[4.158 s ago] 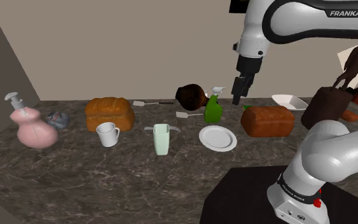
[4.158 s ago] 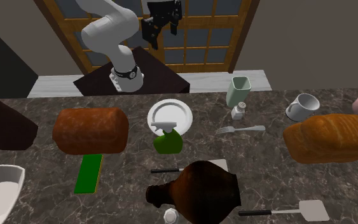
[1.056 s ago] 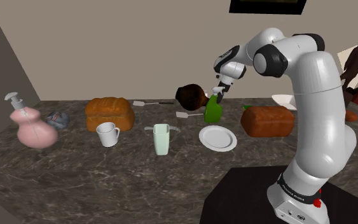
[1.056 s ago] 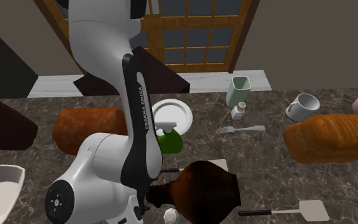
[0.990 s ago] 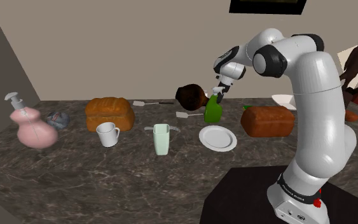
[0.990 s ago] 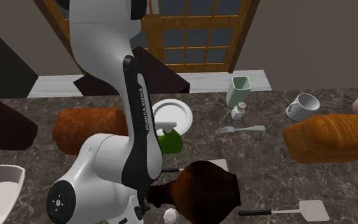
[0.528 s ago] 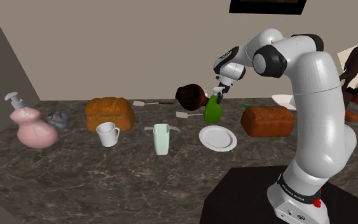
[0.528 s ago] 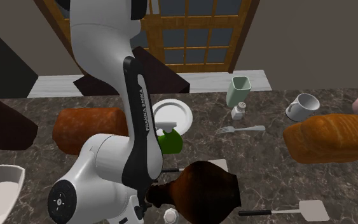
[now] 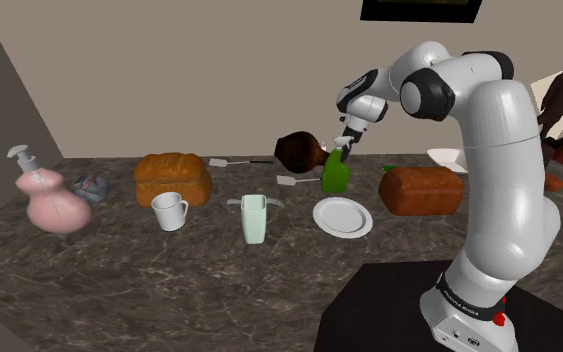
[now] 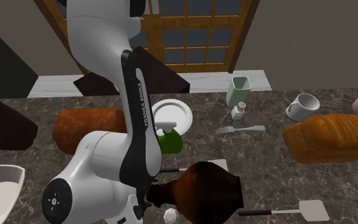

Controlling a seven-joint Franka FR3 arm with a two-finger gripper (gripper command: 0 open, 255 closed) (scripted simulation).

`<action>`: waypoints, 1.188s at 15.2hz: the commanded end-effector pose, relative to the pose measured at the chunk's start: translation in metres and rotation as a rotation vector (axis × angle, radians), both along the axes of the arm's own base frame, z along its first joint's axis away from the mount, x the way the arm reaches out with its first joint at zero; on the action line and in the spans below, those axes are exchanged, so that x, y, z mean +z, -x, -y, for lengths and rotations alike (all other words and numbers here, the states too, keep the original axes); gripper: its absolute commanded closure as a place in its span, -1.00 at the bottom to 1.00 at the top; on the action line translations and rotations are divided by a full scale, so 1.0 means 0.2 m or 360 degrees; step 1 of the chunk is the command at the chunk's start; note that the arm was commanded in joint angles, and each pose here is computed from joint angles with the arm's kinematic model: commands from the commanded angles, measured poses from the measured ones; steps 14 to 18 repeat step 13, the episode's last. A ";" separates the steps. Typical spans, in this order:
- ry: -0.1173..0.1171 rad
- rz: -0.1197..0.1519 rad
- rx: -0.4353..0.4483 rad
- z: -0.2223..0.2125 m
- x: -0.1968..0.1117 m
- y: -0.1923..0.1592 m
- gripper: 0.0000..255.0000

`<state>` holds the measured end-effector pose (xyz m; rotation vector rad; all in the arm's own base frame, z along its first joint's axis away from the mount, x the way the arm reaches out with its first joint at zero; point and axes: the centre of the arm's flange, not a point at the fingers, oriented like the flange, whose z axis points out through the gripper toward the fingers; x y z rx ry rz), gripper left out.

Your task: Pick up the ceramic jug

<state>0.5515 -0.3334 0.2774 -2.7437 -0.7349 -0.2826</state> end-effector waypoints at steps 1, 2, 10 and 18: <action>0.0001 -0.0001 -0.0002 0.01 0.05 0.00 1.00; 0.0001 -0.0001 -0.0002 0.01 0.08 0.00 1.00; 0.0001 -0.0001 -0.0002 0.01 0.29 0.00 1.00; 0.0001 -0.0001 -0.0002 0.01 0.32 0.00 1.00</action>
